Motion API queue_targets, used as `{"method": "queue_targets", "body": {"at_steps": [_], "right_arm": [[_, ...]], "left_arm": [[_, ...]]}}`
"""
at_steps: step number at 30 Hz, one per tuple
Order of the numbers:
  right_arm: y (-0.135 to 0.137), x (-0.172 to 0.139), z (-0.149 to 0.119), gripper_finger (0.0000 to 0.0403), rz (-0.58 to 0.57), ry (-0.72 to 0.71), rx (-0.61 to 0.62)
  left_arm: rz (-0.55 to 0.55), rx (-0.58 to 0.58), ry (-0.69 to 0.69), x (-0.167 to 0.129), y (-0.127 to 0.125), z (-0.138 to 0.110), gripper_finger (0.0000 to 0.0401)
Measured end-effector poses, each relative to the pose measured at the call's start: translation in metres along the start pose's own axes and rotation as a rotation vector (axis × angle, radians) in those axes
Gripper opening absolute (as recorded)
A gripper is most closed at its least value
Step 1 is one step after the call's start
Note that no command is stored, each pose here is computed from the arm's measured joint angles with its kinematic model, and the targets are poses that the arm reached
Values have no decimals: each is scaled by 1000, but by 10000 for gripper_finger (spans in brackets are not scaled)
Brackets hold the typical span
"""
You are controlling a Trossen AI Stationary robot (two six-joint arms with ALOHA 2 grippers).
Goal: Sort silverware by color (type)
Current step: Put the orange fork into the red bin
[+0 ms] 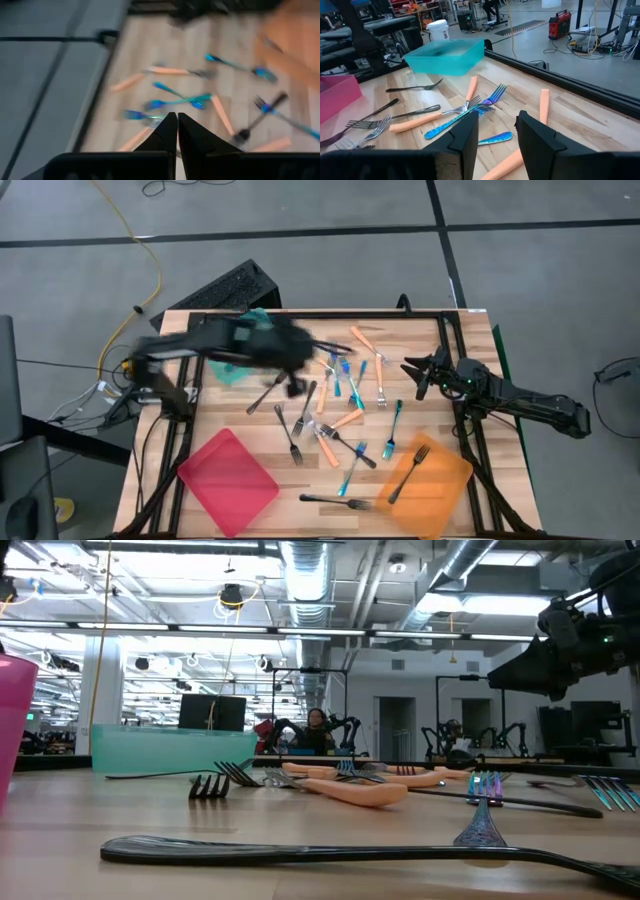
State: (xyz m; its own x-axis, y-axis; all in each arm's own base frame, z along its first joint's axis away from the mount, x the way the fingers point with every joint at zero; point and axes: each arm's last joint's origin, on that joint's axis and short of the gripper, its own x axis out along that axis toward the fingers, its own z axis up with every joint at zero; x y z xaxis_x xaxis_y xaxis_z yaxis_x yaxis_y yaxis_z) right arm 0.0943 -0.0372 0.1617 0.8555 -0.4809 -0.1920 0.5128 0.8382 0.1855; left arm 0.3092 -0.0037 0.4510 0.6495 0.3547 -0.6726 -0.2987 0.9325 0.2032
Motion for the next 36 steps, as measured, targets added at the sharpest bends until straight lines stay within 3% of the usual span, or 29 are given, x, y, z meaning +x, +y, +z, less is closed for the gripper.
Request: {"method": "queue_targets", "body": {"at_steps": [4, 8, 15, 20, 25, 29, 36], "right_arm": [[0, 0, 0, 155, 0, 0, 0], [0, 0, 0, 155, 0, 0, 0], [0, 0, 0, 155, -2, -1, 0], [-1, 0, 1, 155, -41, -13, 1], [-2, 0, 1, 155, -63, -21, 2], [-2, 0, 1, 155, -64, -21, 2], [-2, 0, 1, 155, -67, -22, 2]], "left_arm": [[75, -110, -73, -47, 13, -37, 0], [158, -196, -109, -50, 13, -85, 0], [110, -236, -270, -2, -5, -150, 0], [136, -258, -378, 43, -15, -182, 0], [173, -246, -436, 85, -20, -200, 6], [110, -193, -431, 115, -26, -200, 38], [-59, 117, -331, 160, -49, -187, 113]]}}
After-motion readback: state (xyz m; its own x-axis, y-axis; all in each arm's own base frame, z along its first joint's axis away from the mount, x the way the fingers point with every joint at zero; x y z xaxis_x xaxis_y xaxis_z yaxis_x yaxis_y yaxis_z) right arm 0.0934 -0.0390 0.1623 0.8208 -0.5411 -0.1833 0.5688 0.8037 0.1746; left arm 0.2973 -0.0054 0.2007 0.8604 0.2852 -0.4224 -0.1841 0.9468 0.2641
